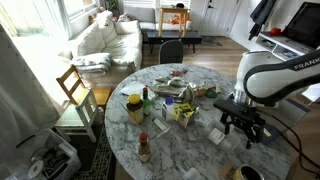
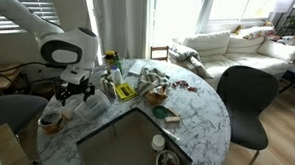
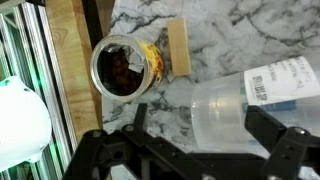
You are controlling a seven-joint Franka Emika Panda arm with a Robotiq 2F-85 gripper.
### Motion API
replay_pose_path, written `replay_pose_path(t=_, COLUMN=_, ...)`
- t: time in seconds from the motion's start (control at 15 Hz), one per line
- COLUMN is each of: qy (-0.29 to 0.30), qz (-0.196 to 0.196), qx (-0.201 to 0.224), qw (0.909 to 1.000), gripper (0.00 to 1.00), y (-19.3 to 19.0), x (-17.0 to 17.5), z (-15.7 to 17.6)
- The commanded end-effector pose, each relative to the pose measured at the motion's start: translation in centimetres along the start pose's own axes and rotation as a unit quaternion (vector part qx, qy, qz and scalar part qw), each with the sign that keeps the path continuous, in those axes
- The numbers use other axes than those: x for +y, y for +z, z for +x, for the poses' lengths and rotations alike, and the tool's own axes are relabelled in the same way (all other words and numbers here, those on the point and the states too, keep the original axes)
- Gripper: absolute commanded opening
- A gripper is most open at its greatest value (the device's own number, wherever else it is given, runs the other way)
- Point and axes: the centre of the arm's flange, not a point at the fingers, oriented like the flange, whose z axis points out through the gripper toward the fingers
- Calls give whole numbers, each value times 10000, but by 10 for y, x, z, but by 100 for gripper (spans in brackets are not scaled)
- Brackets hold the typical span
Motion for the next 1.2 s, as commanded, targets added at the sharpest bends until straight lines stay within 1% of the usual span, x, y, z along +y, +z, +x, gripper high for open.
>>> replay_pose_path(t=0.0, qy=160, qz=-118, qx=140, qw=9997, gripper=100, y=16, x=7, z=-12)
replay_pose_path(t=0.13, qy=173, qz=-7, qx=89, qw=9998, gripper=100, y=13, x=10, z=-18)
replay_pose_path(t=0.2, qy=35, qz=-9, qx=30, qw=10000, gripper=100, y=11, x=13, z=-23)
replay_pose_path(t=0.33, qy=-131, qz=-318, qx=-39, qw=9994, gripper=100, y=13, x=15, z=-31)
replay_pose_path(t=0.4, qy=-121, qz=-588, qx=-20, qw=9982, gripper=100, y=19, x=15, z=-34)
replay_pose_path(t=0.53, qy=-102, qz=-948, qx=18, qw=9954, gripper=100, y=29, x=15, z=-39)
replay_pose_path(t=0.67, qy=-9, qz=-1116, qx=53, qw=9937, gripper=100, y=35, x=14, z=-40)
replay_pose_path(t=0.87, qy=254, qz=-1153, qx=173, qw=9929, gripper=100, y=47, x=5, z=-35)
replay_pose_path(t=1.0, qy=693, qz=-1037, qx=362, qw=9915, gripper=100, y=53, x=0, z=-25)
replay_pose_path(t=1.13, qy=1151, qz=-912, qx=549, qw=9876, gripper=100, y=56, x=-3, z=-16)
